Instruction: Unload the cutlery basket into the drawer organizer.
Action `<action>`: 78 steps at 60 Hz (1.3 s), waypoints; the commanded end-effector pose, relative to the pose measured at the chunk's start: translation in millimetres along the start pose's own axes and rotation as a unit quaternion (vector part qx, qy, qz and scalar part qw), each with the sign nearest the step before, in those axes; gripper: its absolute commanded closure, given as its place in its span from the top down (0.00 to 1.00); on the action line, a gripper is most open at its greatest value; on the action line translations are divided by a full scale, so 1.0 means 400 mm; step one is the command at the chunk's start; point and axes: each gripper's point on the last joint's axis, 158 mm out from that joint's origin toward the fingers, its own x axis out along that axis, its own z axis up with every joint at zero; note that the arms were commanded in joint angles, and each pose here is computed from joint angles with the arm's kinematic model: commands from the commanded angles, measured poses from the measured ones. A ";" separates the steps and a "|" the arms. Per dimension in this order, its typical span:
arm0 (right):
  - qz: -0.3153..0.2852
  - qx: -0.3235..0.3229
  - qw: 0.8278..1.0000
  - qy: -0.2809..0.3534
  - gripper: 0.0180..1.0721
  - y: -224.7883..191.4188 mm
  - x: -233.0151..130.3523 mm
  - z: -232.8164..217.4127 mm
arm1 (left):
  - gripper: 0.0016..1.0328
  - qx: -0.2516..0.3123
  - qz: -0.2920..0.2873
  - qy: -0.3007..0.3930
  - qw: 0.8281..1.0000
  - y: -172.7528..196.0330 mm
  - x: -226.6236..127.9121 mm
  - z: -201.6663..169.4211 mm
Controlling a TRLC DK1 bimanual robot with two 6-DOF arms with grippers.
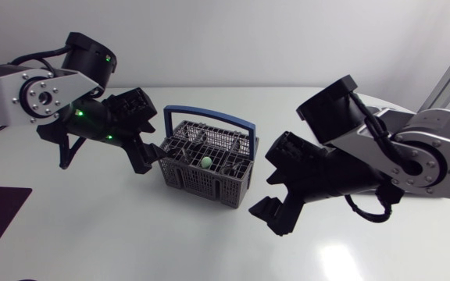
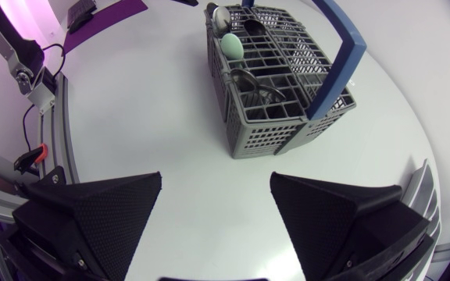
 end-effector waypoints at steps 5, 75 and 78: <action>-0.003 0.005 1.000 0.003 0.95 -0.001 0.012 0.010 | 0.81 0.015 0.001 0.019 1.000 -0.003 0.017 0.024; 0.000 0.004 1.000 0.016 0.95 0.004 0.032 -0.012 | 0.57 0.018 0.062 0.135 0.989 -0.004 0.069 0.029; 0.000 0.003 1.000 0.016 0.95 0.004 0.032 -0.012 | 0.57 0.019 0.061 0.136 0.989 -0.008 0.069 0.029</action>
